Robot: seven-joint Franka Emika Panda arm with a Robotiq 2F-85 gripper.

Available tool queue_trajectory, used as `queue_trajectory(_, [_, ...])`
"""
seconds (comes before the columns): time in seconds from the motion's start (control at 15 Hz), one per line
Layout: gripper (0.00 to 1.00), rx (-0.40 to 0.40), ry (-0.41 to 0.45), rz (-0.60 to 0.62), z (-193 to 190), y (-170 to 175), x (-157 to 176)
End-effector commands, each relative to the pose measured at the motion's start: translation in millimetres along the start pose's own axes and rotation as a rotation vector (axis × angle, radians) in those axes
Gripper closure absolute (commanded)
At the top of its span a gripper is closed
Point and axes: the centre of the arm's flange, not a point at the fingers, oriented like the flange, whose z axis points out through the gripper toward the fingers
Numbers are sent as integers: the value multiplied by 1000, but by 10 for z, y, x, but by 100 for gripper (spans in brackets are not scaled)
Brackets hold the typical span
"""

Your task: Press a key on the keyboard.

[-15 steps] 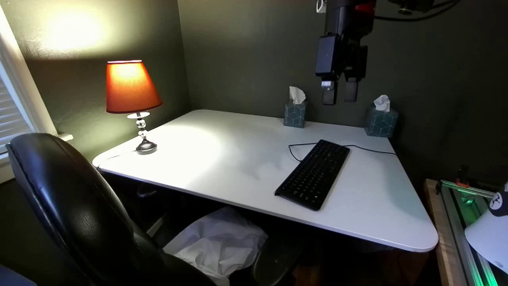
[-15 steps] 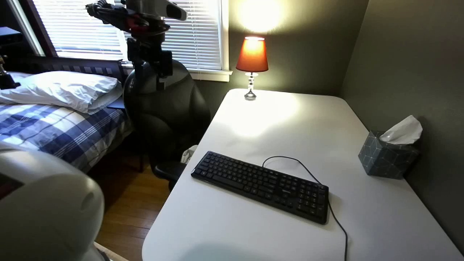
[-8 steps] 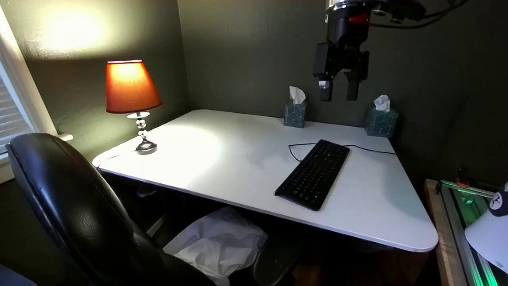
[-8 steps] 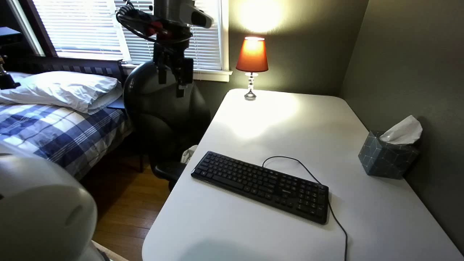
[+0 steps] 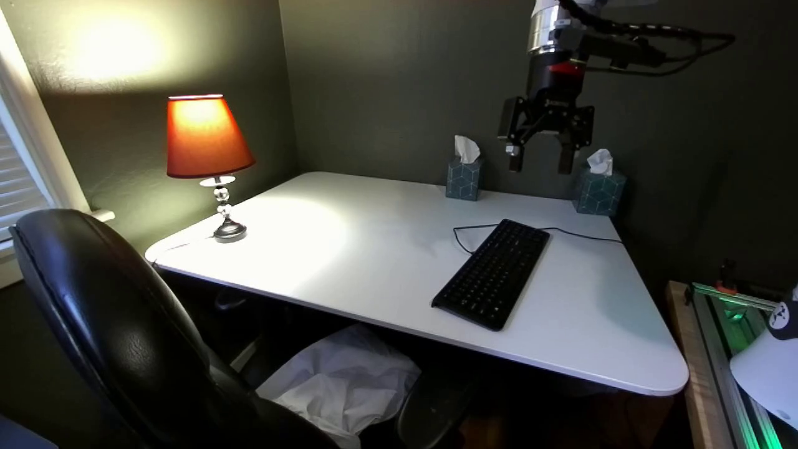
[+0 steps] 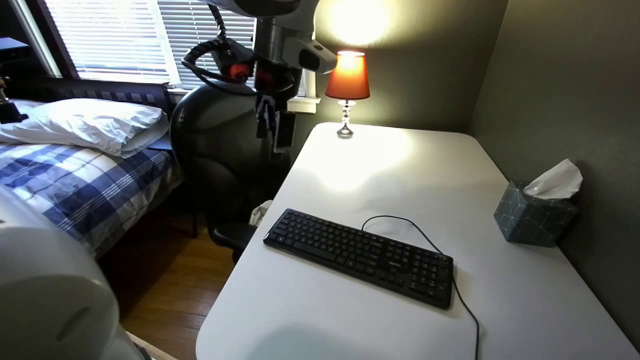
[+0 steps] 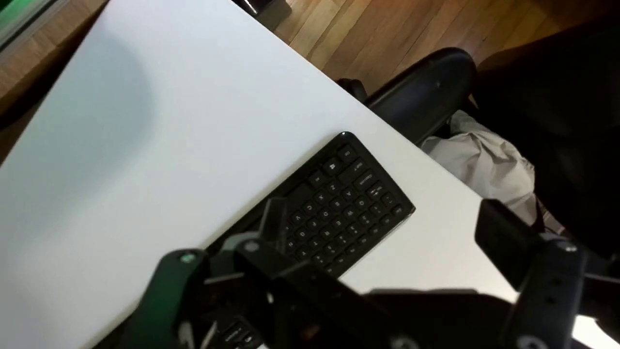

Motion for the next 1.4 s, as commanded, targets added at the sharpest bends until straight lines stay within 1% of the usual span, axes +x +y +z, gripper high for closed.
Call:
queue_trajectory(0.0, [0,57,42,127,169,278,86])
queue_trajectory(0.13, [0,78,93,159,215,419,142])
queue_trajectory(0.27, [0,90,127,195,278,538,209])
queue_trajectory(0.8, [0,125,150,424,442,1097,429])
queue_trajectory(0.87, [0,146,143,437,406,1122,442])
queue_trajectory(0.93, [0,119,139,388,337,1030,475])
queue_trajectory(1.33, [0,122,135,430,342,1126,539])
